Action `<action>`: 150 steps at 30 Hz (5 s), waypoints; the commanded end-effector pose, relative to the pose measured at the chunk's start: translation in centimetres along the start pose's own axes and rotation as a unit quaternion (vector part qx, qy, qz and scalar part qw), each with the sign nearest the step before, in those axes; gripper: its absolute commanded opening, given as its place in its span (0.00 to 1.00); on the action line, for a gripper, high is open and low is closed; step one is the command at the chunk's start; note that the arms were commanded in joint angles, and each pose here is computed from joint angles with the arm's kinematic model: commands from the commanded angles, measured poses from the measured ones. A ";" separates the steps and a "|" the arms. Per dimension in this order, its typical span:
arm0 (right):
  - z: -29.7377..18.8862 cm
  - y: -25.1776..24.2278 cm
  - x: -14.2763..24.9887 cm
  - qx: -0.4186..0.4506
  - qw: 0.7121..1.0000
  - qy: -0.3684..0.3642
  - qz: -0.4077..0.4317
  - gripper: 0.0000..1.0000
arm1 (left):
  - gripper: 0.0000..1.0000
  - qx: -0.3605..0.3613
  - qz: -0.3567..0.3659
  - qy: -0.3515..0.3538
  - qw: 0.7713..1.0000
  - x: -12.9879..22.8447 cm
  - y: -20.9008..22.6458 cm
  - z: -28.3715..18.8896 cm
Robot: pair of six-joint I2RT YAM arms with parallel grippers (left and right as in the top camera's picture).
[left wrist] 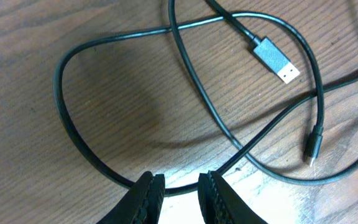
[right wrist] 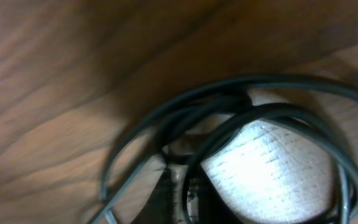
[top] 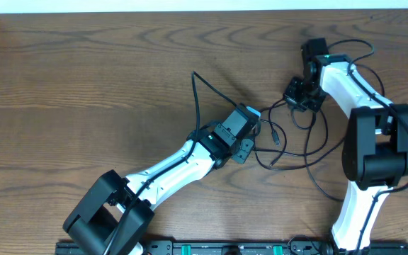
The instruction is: Untangle cables
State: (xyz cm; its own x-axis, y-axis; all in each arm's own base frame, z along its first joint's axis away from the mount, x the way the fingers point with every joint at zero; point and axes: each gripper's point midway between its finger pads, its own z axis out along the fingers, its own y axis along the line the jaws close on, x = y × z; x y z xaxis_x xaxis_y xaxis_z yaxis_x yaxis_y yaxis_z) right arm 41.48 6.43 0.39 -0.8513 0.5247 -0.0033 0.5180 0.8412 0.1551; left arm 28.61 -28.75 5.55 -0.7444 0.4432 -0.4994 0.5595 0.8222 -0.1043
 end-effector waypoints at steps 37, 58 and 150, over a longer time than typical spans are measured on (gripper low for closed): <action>-52.1 4.9 12.3 -0.369 0.629 -0.571 -0.378 0.01 | 0.98 0.069 -0.110 -0.083 0.988 -4.6 -2.3 -1.6; -50.1 4.2 12.9 -0.385 0.678 -0.521 -0.348 0.01 | 0.98 0.214 -0.083 -0.349 0.909 -16.2 -8.7 -12.3; -27.6 -16.1 -20.5 -0.040 0.953 -0.301 0.001 0.68 | 1.00 0.119 -0.049 -0.267 0.955 -11.3 1.2 -14.4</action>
State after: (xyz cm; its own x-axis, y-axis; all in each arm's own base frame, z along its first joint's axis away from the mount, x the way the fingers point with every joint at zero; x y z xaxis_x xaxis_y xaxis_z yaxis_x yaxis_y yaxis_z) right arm 48.73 -23.64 24.67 -0.6160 0.5148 -0.5963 0.5179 0.8350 0.1859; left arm 32.30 -27.99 23.84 -0.5426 0.0551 -0.8382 0.6067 0.7158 -0.3457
